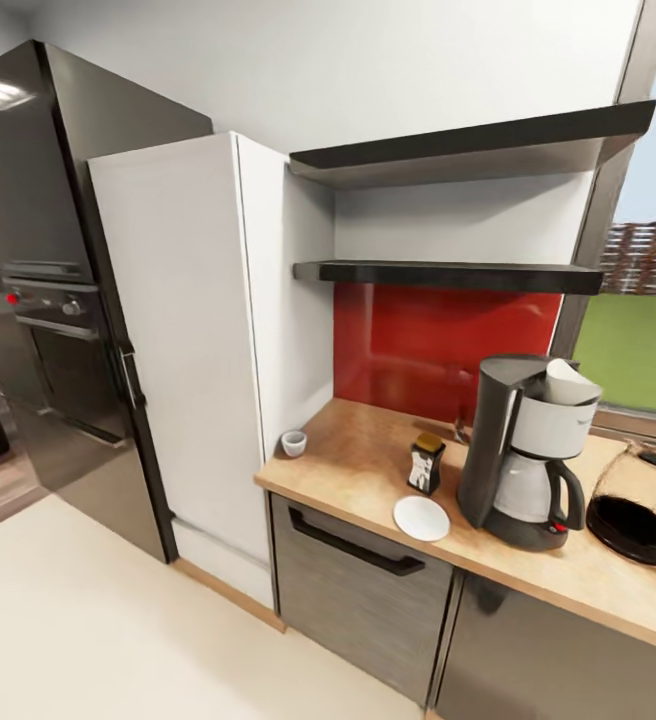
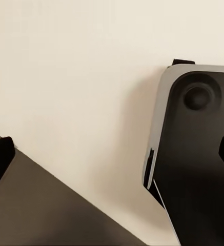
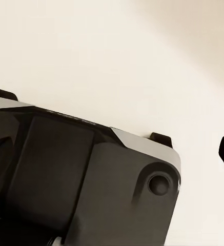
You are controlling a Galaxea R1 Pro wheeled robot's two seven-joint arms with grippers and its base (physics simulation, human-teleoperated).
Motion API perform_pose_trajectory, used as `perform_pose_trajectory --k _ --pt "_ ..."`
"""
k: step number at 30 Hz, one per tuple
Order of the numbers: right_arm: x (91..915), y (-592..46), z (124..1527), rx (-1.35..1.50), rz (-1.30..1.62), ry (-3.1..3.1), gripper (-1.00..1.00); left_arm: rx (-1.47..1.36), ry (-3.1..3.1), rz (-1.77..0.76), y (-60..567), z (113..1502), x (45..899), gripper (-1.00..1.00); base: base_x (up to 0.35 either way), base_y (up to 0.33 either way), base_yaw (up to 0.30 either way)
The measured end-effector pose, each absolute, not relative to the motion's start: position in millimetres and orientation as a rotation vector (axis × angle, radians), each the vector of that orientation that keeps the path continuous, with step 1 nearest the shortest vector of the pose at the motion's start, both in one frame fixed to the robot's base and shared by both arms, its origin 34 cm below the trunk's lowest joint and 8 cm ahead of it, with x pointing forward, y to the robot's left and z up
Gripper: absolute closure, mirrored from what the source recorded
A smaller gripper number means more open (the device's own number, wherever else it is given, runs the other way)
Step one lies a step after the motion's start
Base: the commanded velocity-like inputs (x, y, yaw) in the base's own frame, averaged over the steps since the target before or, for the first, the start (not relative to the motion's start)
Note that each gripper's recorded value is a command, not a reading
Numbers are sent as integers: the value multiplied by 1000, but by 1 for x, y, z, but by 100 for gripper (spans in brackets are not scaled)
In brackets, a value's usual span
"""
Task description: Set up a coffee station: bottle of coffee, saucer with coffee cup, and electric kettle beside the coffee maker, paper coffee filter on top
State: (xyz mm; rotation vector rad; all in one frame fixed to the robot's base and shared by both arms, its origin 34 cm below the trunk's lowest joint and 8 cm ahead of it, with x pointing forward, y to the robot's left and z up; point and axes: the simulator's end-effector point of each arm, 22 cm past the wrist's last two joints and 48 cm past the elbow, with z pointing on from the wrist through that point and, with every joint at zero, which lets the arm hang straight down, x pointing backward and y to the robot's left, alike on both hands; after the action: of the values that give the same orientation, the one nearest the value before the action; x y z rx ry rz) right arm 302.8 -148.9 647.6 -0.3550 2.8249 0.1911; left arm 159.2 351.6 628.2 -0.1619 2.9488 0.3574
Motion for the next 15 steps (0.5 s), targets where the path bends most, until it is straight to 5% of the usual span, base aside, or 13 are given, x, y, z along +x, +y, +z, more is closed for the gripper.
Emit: perform_pose_trajectory --k 10,15 --pt "304 -148 648 -355 193 2822 -100 -157 2948 356 351 628 160 -100 210 268 -251" --pt "304 -147 648 -358 195 2823 -100 -154 2948 356 351 628 160 -100 115 310 -78"
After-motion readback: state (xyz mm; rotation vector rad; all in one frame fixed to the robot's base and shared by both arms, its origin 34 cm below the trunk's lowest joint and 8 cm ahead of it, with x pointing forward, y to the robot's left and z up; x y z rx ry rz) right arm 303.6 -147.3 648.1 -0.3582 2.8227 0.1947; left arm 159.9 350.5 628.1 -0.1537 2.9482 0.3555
